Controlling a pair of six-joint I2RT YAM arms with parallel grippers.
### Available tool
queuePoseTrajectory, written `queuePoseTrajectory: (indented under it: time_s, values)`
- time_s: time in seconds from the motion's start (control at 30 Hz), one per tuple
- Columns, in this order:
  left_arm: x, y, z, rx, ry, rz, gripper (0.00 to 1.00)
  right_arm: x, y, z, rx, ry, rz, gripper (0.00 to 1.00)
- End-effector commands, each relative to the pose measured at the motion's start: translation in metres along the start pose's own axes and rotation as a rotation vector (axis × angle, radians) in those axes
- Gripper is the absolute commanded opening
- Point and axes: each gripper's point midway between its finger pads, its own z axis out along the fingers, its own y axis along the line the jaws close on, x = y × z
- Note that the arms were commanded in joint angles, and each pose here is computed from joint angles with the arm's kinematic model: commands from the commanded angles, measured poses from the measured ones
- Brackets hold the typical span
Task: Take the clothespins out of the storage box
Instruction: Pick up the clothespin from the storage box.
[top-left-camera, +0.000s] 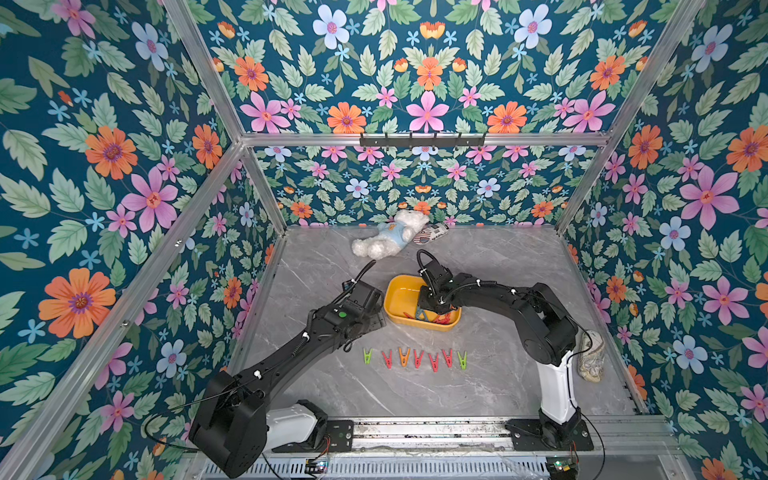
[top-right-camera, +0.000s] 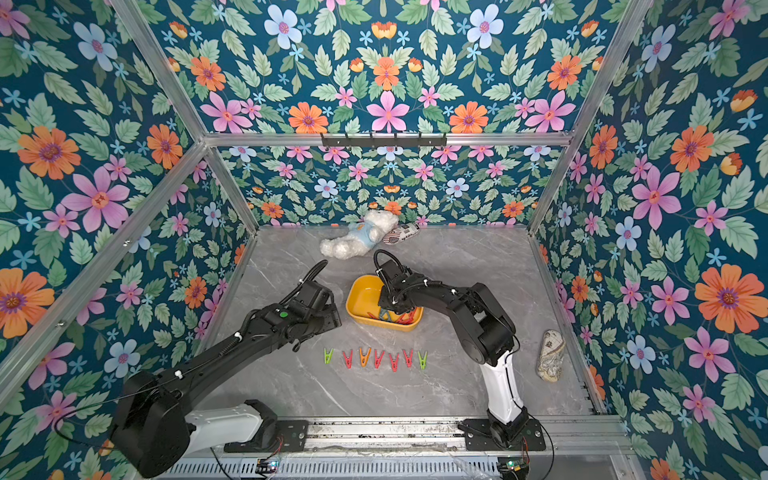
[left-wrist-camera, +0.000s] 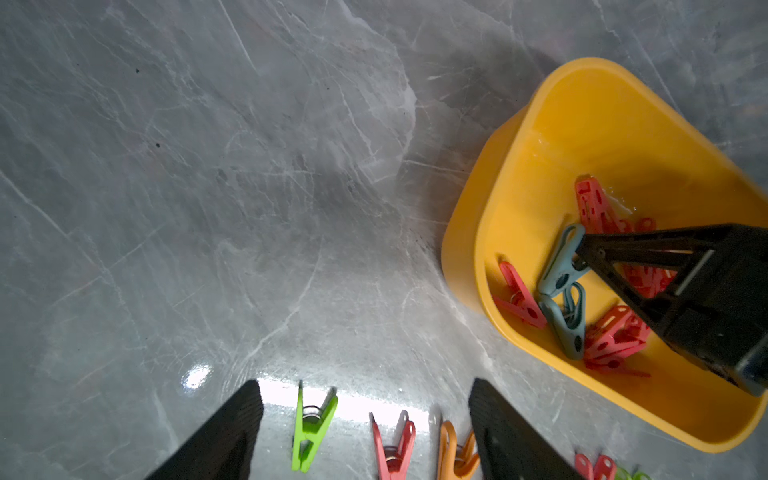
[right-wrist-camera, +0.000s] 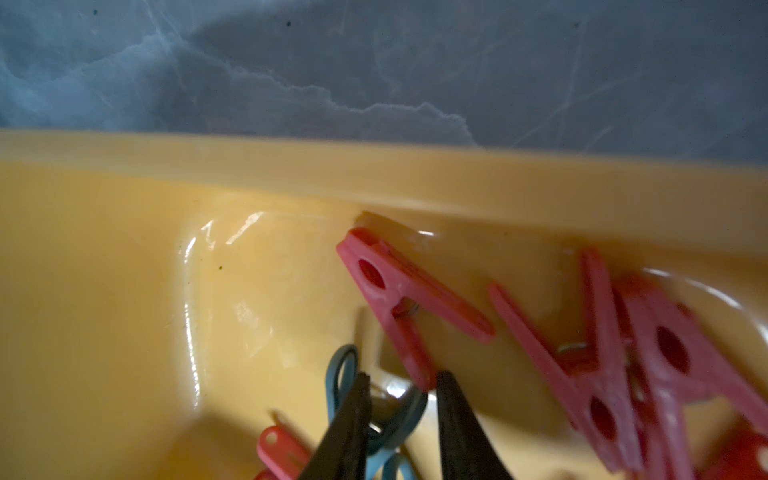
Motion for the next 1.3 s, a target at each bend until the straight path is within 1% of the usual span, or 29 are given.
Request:
queuePoseTrajectory:
  time_s: [0.0, 0.1, 0.23, 0.3, 0.37, 0.6, 0.83, 0.9, 1.1, 1.23, 1.27]
  values:
    - [-0.005, 0.001, -0.001, -0.004, -0.023, -0.001, 0.82, 0.004, -0.008, 0.001, 0.036, 0.019, 0.008, 0.24]
    - [-0.004, 0.001, 0.0, -0.003, -0.021, -0.002, 0.82, 0.003, -0.009, -0.001, 0.045, 0.007, 0.006, 0.17]
    - [-0.004, 0.0, 0.0, -0.001, -0.021, -0.004, 0.82, -0.002, -0.007, -0.007, 0.045, -0.01, 0.003, 0.13]
    - [-0.005, 0.0, 0.0, 0.001, -0.024, -0.003, 0.82, -0.004, -0.005, -0.011, 0.042, -0.02, -0.001, 0.08]
    - [-0.005, -0.001, 0.0, 0.006, -0.026, -0.002, 0.82, -0.008, -0.004, -0.016, 0.038, -0.034, -0.004, 0.06]
    - [-0.007, -0.007, 0.001, 0.029, -0.026, 0.0, 0.83, -0.017, 0.003, -0.038, 0.014, -0.074, -0.012, 0.06]
    - [-0.011, -0.023, 0.001, 0.091, -0.025, 0.016, 0.9, -0.02, 0.003, -0.058, 0.004, -0.102, -0.017, 0.06]
    - [-0.013, -0.029, 0.001, 0.116, -0.028, 0.022, 0.92, -0.022, 0.0, -0.066, 0.011, -0.12, -0.02, 0.06]
    - [-0.016, -0.049, 0.0, 0.203, -0.025, 0.037, 0.92, -0.028, -0.015, -0.094, 0.028, -0.169, -0.011, 0.06]
    - [-0.019, -0.061, 0.001, 0.242, -0.025, 0.049, 0.96, -0.025, -0.032, -0.111, 0.047, -0.189, 0.001, 0.06]
    - [-0.019, -0.064, 0.002, 0.247, -0.023, 0.053, 0.99, -0.023, -0.036, -0.115, 0.052, -0.192, 0.003, 0.06]
